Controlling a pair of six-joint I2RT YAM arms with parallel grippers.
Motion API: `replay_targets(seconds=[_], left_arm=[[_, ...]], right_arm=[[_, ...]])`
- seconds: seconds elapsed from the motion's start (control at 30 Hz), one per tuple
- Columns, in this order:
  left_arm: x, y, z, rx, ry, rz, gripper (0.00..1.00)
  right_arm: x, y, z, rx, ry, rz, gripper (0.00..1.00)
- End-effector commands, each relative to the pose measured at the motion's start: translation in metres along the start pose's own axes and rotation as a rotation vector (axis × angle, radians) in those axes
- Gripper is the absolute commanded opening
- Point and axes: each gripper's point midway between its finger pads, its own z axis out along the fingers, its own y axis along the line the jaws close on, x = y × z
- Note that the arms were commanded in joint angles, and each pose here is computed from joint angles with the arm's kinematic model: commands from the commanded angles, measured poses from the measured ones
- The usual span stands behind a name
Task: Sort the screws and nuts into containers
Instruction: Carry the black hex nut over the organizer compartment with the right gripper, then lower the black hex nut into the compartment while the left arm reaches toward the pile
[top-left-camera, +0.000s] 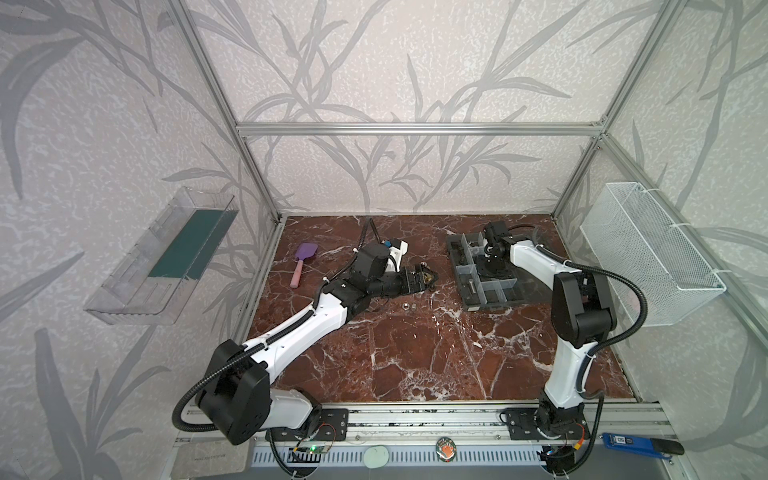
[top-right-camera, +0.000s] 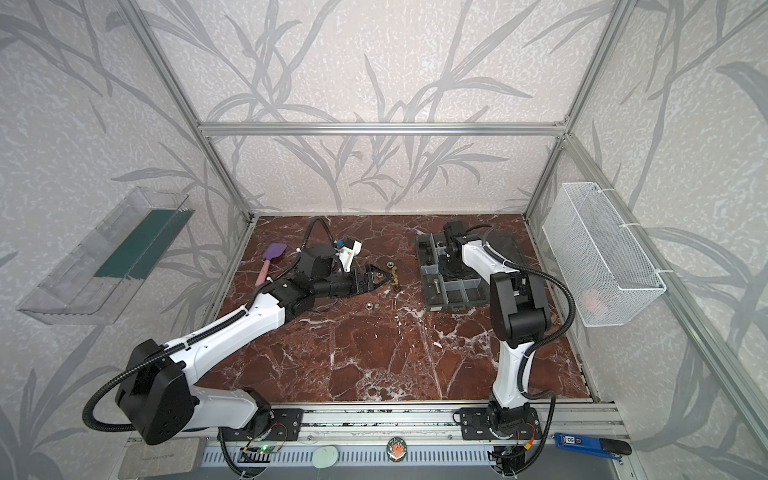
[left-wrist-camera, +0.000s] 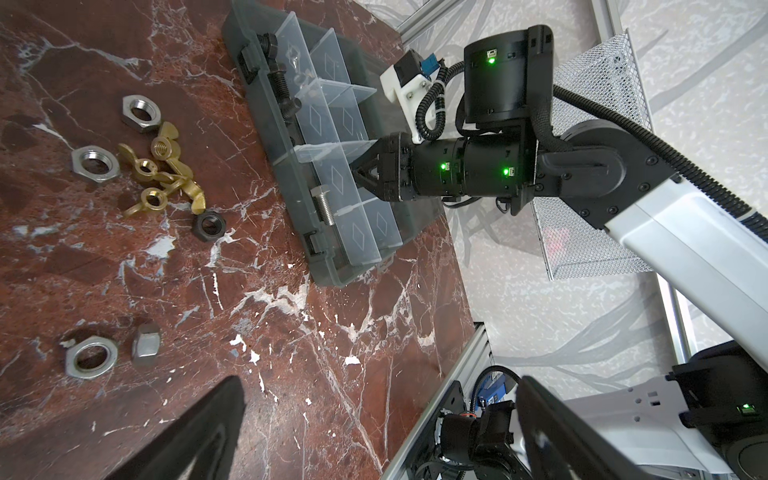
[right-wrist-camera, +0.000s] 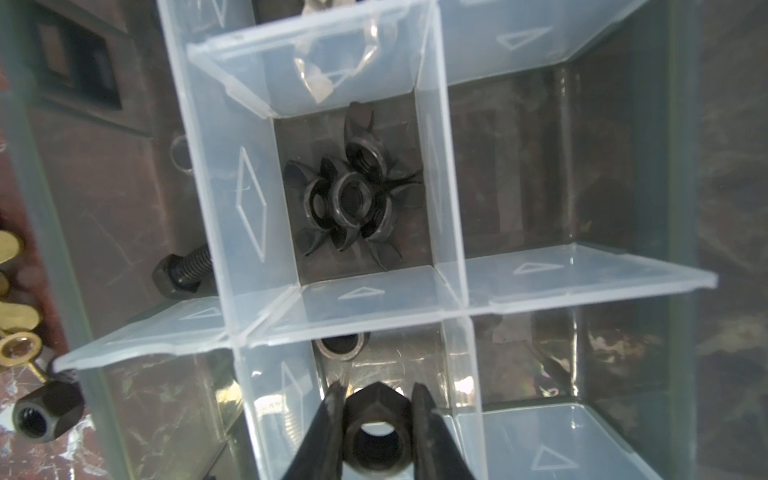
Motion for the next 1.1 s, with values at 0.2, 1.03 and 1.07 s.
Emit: replay_targets(seconds=[0.2,1.03,1.07], left_arm=[[-0.004,0.001,0.003,-0.019,-0.004,0.008,0.99],[-0.065,-0.013,0.041,-0.027,-0.028,0.027,0.99],[-0.068,-0.011,0.042,-0.028,-0.032,0.022,0.99]], right_arm=[[-0.006,-0.005,0.006,-0.006,-0.009,0.006,0.18],[-0.077,0.002,-0.072,-0.121,-0.21,0.028,0.18],[-0.075,0.003,-0.071,-0.13,-0.196,0.028,0.18]])
